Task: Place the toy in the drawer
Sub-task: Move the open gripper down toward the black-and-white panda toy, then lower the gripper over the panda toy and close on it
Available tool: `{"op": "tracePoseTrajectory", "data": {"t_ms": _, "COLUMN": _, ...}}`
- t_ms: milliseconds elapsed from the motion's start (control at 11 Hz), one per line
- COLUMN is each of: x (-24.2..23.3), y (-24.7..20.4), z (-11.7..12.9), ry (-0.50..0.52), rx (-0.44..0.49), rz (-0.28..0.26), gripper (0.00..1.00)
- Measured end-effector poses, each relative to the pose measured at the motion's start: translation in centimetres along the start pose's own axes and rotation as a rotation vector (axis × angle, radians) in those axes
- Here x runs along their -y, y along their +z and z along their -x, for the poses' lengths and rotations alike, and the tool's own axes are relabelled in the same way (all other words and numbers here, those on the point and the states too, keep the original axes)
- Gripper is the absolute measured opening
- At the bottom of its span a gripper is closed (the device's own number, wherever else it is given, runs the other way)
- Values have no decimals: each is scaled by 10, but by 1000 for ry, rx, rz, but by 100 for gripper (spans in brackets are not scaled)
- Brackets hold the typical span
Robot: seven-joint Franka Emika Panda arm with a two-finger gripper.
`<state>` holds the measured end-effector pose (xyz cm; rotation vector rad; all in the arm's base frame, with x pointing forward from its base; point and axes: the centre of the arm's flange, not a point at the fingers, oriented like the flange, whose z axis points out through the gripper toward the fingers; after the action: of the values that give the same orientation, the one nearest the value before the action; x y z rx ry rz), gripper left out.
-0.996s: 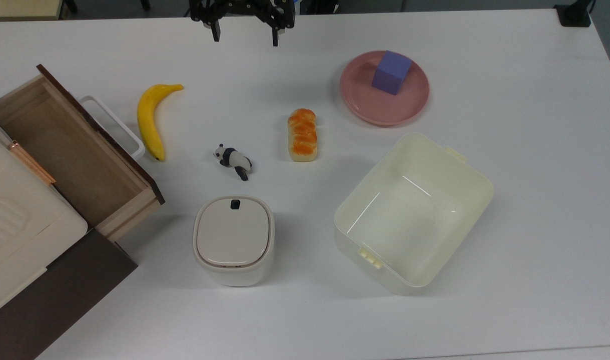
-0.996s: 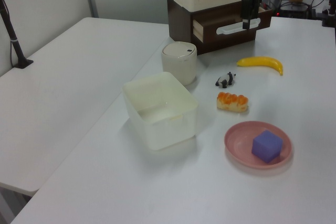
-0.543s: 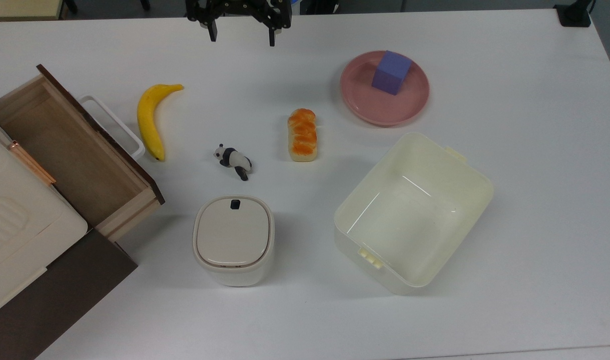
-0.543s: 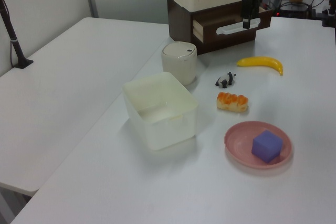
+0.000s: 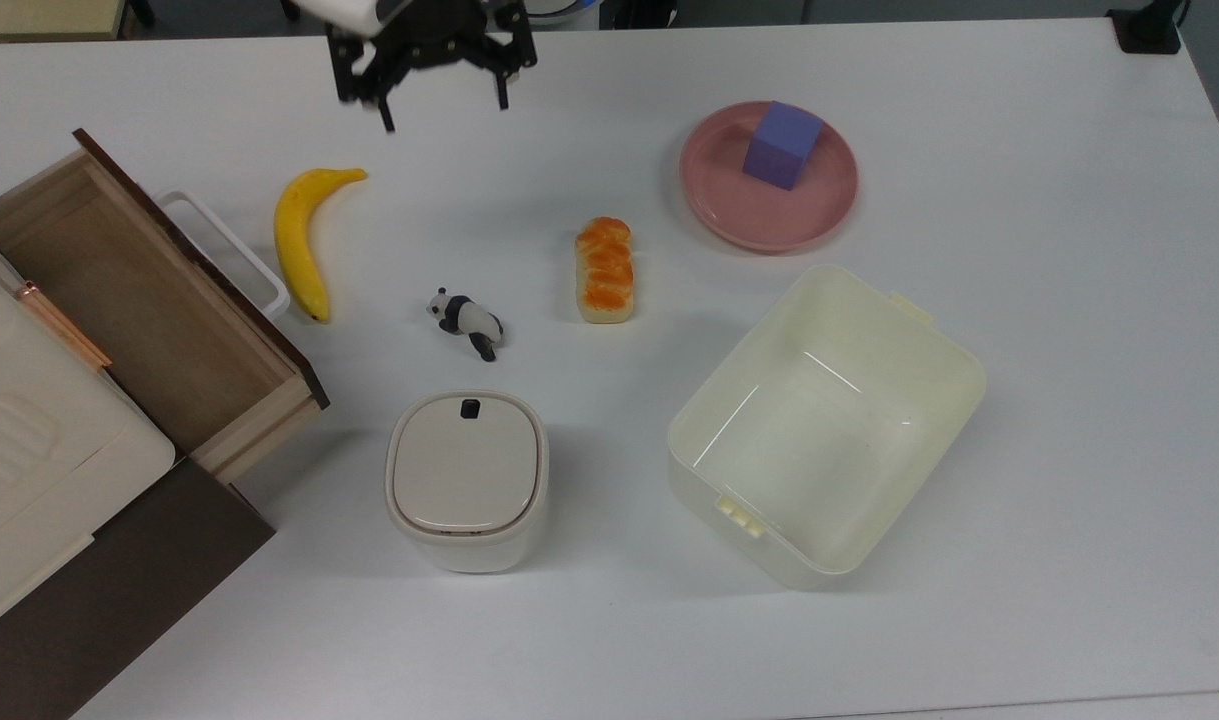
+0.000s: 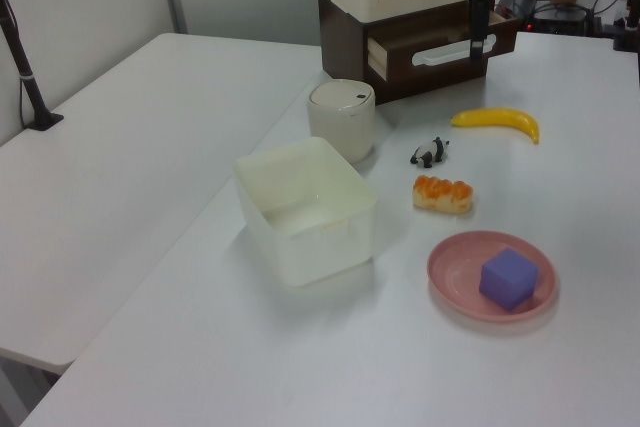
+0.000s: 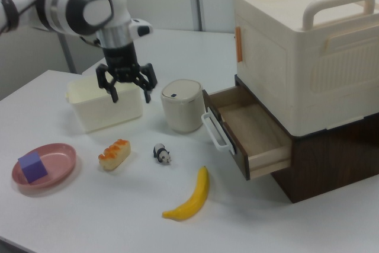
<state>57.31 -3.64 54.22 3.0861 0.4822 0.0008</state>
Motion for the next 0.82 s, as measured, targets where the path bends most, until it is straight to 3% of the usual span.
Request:
{"op": "tracePoseTrajectory", "data": {"t_ms": 272, "x": -21, "y": 53, "z": -4, "ry": -242, "rx": 10, "rz": 10, "gripper": 100}}
{"op": "tracePoseTrajectory", "data": {"t_ms": 543, "x": -23, "y": 135, "z": -14, "ry": -440, "rx": 35, "rz": 58, "gripper": 100}}
{"op": "tracePoseTrajectory", "data": {"t_ms": 815, "x": -23, "y": 189, "z": -22, "ry": -531, "rx": 53, "rz": 53, "gripper": 100}}
